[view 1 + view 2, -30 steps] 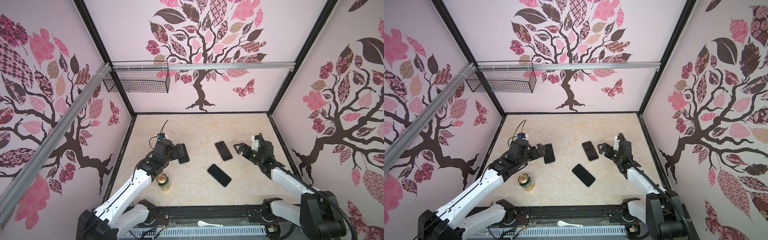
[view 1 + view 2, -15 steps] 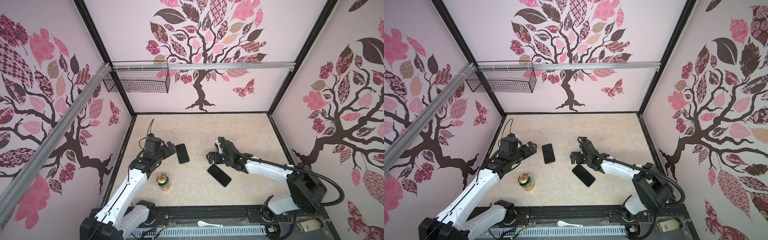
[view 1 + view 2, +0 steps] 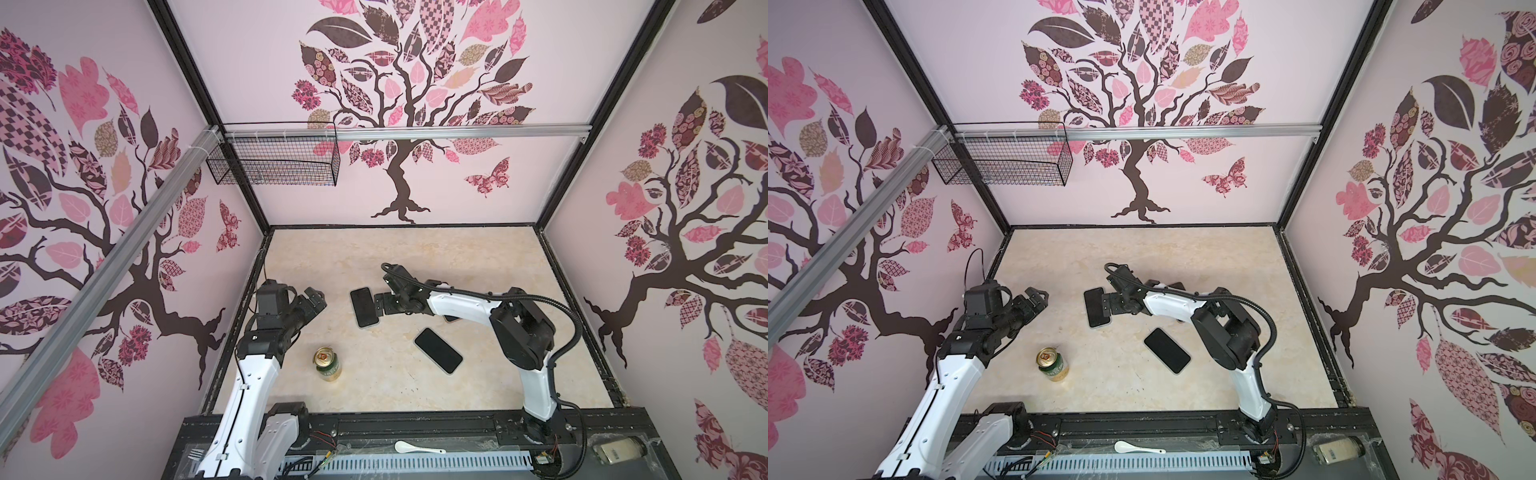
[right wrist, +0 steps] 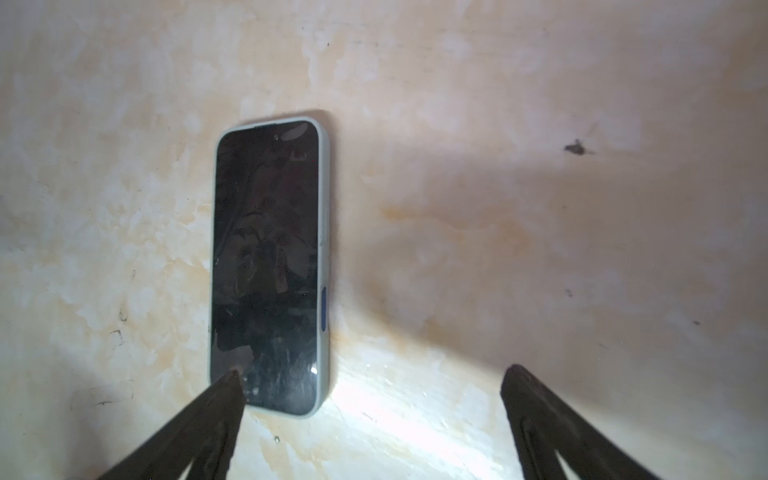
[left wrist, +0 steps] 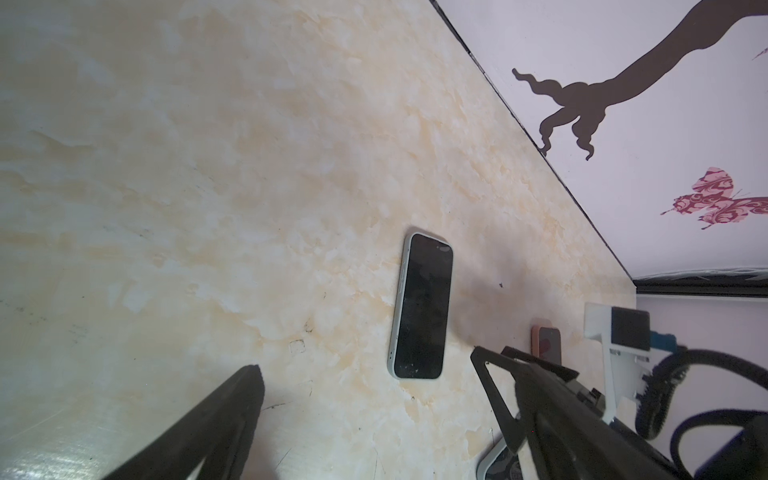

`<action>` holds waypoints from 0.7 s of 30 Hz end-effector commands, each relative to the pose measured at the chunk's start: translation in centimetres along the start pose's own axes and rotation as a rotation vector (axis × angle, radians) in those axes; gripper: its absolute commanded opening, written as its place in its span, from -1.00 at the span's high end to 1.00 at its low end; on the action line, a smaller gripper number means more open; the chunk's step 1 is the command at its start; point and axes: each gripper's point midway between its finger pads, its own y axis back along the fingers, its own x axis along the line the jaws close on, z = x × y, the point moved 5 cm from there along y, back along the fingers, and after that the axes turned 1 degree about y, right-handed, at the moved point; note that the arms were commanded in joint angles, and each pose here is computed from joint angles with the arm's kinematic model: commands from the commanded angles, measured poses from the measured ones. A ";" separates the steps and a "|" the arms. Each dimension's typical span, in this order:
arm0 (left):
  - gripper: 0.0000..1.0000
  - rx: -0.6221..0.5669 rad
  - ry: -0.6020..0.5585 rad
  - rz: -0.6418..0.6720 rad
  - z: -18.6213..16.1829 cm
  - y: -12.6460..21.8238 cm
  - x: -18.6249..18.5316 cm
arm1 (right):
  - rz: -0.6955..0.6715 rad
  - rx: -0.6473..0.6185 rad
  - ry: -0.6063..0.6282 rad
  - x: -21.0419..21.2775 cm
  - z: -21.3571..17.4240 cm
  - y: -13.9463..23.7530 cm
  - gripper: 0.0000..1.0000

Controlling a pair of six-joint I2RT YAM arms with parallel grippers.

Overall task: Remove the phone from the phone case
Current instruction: 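Reach the right gripper across to the phone in the pale blue case, then close the right gripper on the pale blue-cased phone's end and lift it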

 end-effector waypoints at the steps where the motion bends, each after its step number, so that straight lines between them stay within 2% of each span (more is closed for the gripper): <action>1: -0.96 0.026 0.012 0.001 -0.6 0.1 0.4 | -0.064 0.063 0.030 0.6 -0.3 -1.7 -0.99; 14: -0.96 -0.005 -0.003 0.078 -0.4 1.1 1.3 | -0.136 0.077 0.108 3.4 3.4 -5.4 -0.99; 15: -0.96 -0.003 -0.007 0.077 -0.5 1.2 1.3 | -0.150 0.095 0.117 3.2 2.8 -6.5 -0.99; 21: -0.96 -0.009 -0.013 0.085 -0.6 1.5 1.5 | -0.139 0.074 0.160 4.7 3.5 -7.6 -0.99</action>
